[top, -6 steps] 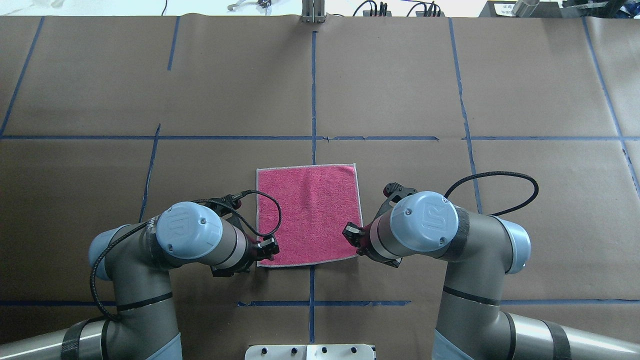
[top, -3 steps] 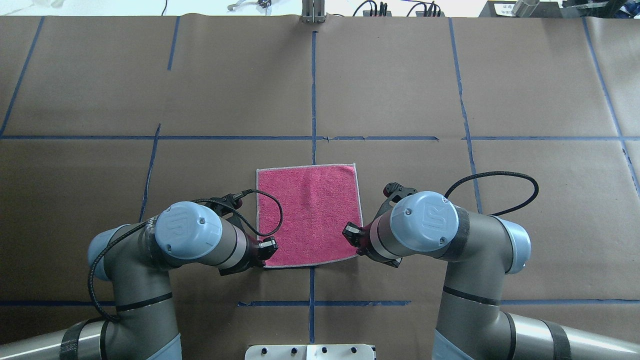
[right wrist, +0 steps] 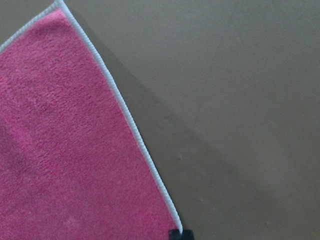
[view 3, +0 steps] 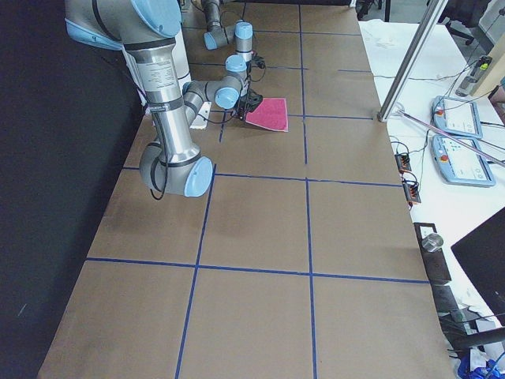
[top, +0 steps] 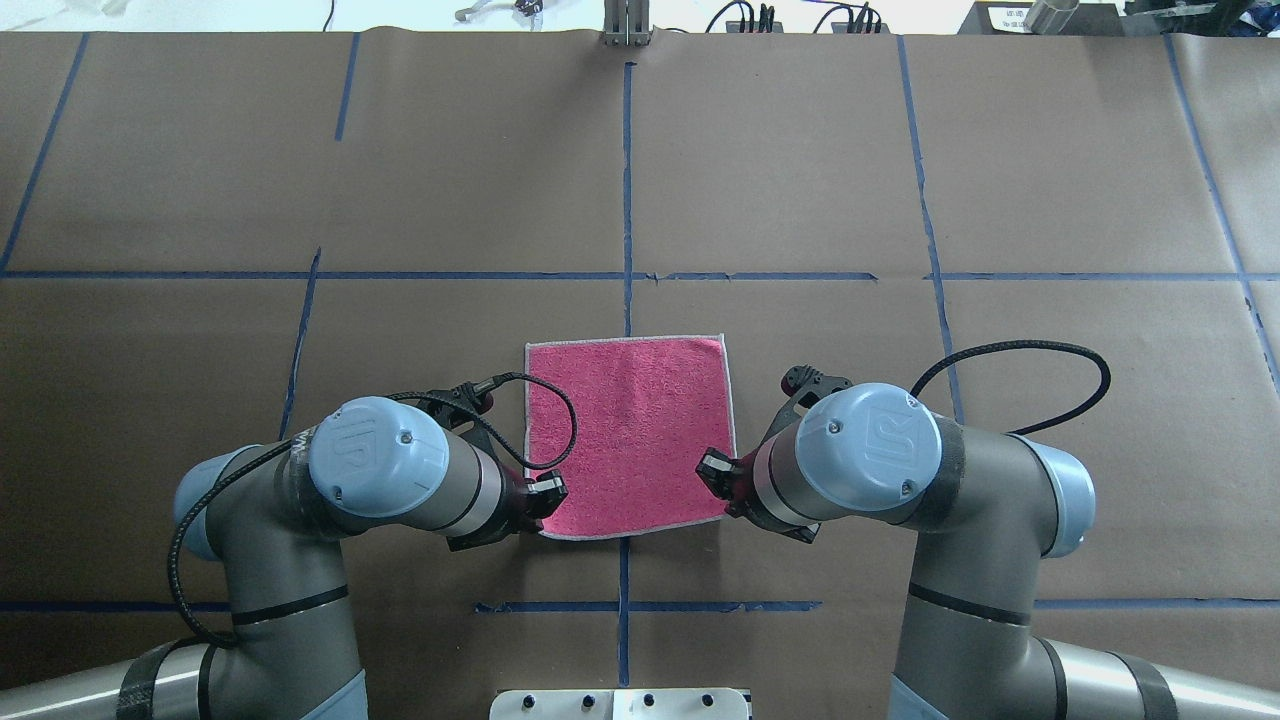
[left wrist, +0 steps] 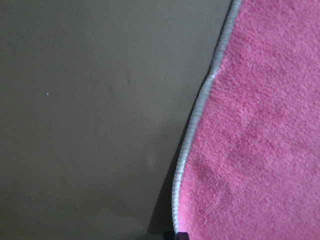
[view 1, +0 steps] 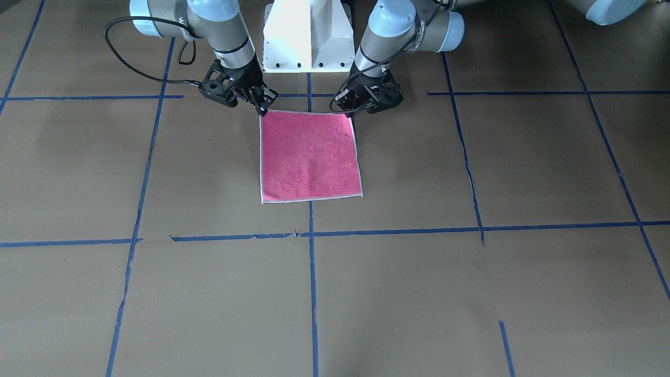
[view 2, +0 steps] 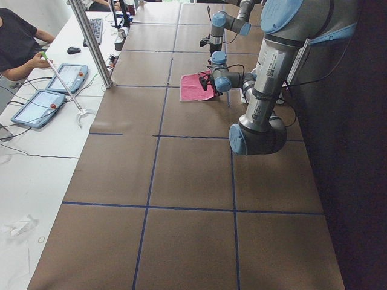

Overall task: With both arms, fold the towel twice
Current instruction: 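Lift the far edge with both grippers and fold it onto the near edge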

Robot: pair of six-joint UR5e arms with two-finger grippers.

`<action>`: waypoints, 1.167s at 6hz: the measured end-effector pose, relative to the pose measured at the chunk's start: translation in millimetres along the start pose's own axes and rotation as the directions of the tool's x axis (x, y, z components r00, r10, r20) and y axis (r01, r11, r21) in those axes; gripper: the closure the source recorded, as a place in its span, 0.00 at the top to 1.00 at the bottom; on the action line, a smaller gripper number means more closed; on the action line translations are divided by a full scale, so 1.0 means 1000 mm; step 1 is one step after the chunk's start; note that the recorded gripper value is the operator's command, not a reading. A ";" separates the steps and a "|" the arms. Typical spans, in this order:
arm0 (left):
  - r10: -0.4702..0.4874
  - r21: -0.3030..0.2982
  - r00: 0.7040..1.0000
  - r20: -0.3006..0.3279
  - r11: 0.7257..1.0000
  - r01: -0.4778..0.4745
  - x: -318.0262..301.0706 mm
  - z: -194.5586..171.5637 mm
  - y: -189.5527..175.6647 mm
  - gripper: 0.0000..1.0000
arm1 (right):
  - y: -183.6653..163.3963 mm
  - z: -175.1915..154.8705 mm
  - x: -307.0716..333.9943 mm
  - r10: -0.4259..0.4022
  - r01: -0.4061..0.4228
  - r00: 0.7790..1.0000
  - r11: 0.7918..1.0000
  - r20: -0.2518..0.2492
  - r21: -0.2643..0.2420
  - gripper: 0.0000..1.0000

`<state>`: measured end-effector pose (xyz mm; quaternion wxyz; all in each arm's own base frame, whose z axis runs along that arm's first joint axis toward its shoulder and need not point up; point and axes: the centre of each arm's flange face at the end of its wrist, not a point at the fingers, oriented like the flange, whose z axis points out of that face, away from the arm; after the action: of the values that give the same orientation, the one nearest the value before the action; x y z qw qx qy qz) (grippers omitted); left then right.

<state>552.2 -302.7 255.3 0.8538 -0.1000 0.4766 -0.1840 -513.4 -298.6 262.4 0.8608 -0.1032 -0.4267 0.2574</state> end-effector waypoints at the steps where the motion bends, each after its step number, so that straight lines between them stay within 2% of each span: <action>1: -0.004 -0.004 1.000 -0.008 1.000 0.004 0.002 -0.004 0.002 0.00 | 0.004 0.000 0.003 0.010 -0.010 1.000 1.000 -0.007 -0.004 0.02; 3: -0.013 0.006 1.000 -0.026 1.000 0.013 0.009 -0.013 -0.004 0.00 | 0.006 -0.007 0.003 0.022 -0.022 1.000 1.000 -0.005 -0.009 0.02; 4: -0.028 0.032 0.999 -0.046 0.999 0.030 0.017 -0.023 -0.023 0.00 | -0.006 -0.013 0.001 0.035 -0.035 0.999 0.999 -0.003 0.007 0.01; 7: -0.079 0.117 0.993 -0.083 0.989 0.088 0.036 -0.048 -0.085 0.00 | -0.072 -0.018 -0.030 0.082 -0.083 0.997 0.993 0.016 0.089 0.02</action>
<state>510.3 -394.9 231.5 0.8304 -0.0608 0.4931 -0.2520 -489.1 -375.2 259.4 0.8506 -0.0802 -0.4155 0.3121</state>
